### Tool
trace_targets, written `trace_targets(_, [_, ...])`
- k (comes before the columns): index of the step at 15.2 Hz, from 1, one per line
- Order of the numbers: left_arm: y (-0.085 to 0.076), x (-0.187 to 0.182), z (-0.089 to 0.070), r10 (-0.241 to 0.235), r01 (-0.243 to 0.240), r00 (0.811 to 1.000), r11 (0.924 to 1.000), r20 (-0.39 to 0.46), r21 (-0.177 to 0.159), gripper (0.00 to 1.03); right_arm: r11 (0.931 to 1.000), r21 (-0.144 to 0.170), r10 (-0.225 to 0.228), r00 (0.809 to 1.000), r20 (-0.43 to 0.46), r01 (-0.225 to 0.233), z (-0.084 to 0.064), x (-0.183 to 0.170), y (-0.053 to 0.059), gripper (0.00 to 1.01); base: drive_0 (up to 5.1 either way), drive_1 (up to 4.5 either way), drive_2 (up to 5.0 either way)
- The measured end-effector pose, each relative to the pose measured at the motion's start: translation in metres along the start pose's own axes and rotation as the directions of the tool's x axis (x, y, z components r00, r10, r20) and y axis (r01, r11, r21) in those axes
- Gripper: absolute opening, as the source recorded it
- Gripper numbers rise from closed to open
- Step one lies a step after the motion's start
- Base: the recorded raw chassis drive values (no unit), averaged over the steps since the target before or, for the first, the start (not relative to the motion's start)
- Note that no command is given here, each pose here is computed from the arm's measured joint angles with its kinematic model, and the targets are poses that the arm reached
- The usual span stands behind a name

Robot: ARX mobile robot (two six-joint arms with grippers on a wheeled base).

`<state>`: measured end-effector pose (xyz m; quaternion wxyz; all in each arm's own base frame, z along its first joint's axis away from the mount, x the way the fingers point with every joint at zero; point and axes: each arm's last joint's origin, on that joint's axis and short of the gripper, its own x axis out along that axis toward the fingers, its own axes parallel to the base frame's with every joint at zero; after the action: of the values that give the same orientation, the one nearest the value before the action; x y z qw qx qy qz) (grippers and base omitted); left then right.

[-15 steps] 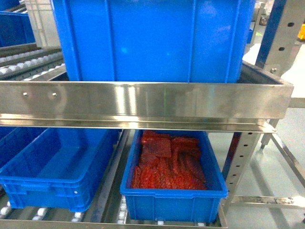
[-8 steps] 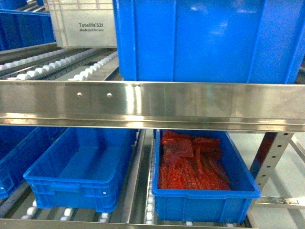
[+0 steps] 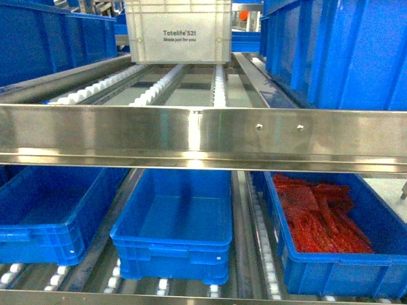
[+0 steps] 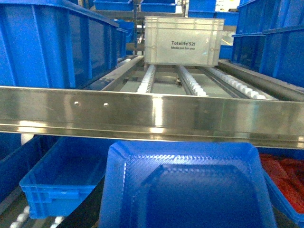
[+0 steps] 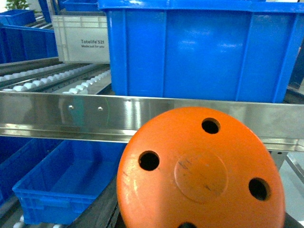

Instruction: Sort blue parts and orange caps into right shelf containers

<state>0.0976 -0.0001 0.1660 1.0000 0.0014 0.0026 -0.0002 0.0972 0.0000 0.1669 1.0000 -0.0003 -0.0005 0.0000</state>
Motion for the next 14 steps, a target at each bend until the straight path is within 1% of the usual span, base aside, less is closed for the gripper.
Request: trace_targets(14, [0.0,0.0,0.0,-0.001,0.001,1.0,1.0,0.0,0.0,0.41,1.0,0.0,-0.002,1.0,0.0,0.002,0.0,0.0,-0.0001,0.43,-5.0,2.49,2.5])
